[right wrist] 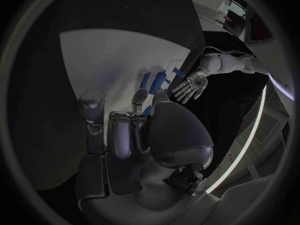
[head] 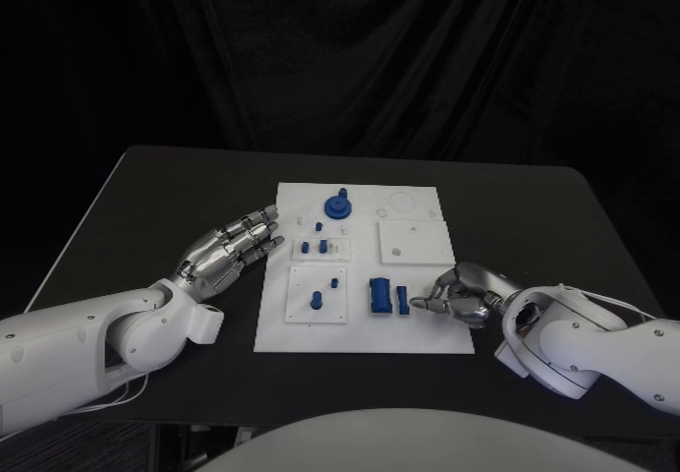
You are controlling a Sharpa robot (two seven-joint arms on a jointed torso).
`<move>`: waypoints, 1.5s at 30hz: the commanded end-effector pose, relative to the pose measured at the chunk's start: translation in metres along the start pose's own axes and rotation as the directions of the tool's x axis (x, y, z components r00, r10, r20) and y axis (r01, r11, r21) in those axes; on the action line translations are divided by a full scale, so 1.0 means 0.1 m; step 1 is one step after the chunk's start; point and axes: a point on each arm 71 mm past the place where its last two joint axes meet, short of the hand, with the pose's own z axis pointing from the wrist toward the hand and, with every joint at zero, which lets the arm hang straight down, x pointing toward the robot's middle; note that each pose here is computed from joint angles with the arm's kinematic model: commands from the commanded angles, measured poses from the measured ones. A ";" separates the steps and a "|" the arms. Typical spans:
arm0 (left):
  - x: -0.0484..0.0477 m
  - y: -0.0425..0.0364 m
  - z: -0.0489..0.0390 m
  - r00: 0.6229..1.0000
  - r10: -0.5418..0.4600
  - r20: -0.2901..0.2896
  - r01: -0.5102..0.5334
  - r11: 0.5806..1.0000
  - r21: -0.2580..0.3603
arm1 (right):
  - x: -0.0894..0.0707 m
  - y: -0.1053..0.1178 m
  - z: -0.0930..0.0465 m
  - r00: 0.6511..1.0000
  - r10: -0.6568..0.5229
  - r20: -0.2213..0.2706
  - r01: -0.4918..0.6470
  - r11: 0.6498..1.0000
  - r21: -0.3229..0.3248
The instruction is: Assemble the parts on the task board
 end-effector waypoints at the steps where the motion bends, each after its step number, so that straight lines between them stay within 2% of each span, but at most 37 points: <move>1: 0.018 -0.093 -0.014 1.000 0.009 0.016 -0.011 0.994 0.106 | -0.23 0.11 -0.03 0.986 0.078 0.150 -0.059 0.990 -0.128; 4: 0.023 -0.140 -0.002 0.999 0.023 0.025 -0.025 0.994 0.105 | -0.45 0.16 -0.02 0.969 0.145 0.202 -0.109 0.978 -0.176; 5: 0.021 -0.152 0.009 0.999 0.026 0.025 -0.029 0.994 0.105 | -0.48 0.17 -0.02 0.966 0.157 0.206 -0.120 0.976 -0.183; 10: 0.039 -0.331 0.233 0.998 0.064 0.009 -0.064 0.991 0.116 | -0.77 0.22 0.02 0.919 0.327 0.221 -0.265 0.926 -0.271; 13: 0.064 -0.398 0.338 0.997 0.074 -0.005 -0.073 0.989 0.128 | -0.83 0.24 0.10 0.900 0.393 0.188 -0.325 0.892 -0.313; 16: 0.080 -0.422 0.444 0.997 0.079 -0.022 -0.075 0.987 0.141 | -0.83 0.25 0.22 0.886 0.451 0.110 -0.393 0.855 -0.338; 21: 0.104 -0.387 0.611 0.996 0.075 -0.053 -0.067 0.986 0.152 | -0.76 0.17 0.34 0.849 0.528 -0.004 -0.489 0.784 -0.382; 25: 0.108 -0.355 0.670 0.995 0.073 -0.063 -0.063 0.986 0.154 | -0.73 0.09 0.37 0.825 0.563 -0.042 -0.524 0.736 -0.429; 33: 0.066 -0.296 0.734 0.990 0.120 -0.074 -0.105 0.979 0.177 | -0.73 -0.09 0.40 0.770 0.636 -0.054 -0.571 0.647 -0.506; 38: 0.051 -0.200 0.724 0.987 0.144 -0.077 -0.128 0.975 0.180 | -0.68 -0.18 0.41 0.757 0.651 -0.059 -0.578 0.626 -0.523; 45: 0.032 -0.067 0.686 0.981 0.174 -0.084 -0.158 0.973 0.170 | -0.65 -0.25 0.42 0.754 0.655 -0.043 -0.571 0.622 -0.536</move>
